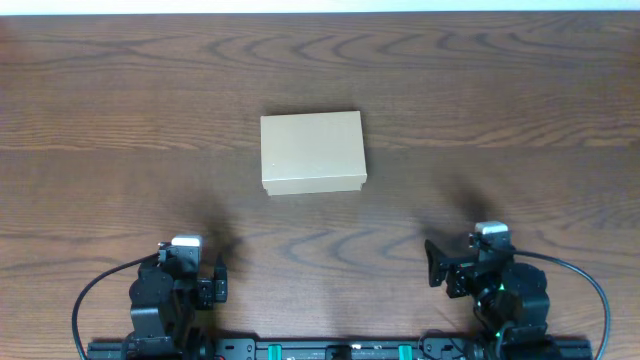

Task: Pack container

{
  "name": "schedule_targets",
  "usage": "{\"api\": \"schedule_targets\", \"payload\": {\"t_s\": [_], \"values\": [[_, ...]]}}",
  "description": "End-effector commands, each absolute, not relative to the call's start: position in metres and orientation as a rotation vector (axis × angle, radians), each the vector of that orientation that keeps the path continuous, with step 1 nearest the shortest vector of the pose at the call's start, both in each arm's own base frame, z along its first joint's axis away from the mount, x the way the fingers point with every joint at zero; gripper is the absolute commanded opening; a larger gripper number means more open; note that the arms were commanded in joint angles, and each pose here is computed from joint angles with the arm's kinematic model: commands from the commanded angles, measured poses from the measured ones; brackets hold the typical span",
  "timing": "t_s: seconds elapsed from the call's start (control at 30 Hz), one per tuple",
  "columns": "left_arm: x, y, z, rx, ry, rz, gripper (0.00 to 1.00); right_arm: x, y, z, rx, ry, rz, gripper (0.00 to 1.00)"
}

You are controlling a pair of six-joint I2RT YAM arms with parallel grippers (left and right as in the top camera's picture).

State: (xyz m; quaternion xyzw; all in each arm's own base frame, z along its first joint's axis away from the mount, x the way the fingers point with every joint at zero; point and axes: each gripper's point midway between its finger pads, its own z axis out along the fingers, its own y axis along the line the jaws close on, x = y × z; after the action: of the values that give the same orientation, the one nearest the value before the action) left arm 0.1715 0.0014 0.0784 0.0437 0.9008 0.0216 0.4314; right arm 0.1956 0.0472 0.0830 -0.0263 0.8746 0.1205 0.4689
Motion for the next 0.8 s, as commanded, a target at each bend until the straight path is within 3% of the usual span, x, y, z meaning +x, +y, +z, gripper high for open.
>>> {"api": "schedule_targets", "payload": {"t_s": [0.0,0.77], "values": [[0.1622,0.0025,0.0622,0.11,2.311,0.059,0.95,0.1969,0.0442,0.0865,-0.033,2.121,0.294,0.99],[0.1622,0.0025,0.0622,0.11,2.311,0.059,0.95,0.1973,0.0443,0.0897,-0.034,2.103,0.295,0.99]]}}
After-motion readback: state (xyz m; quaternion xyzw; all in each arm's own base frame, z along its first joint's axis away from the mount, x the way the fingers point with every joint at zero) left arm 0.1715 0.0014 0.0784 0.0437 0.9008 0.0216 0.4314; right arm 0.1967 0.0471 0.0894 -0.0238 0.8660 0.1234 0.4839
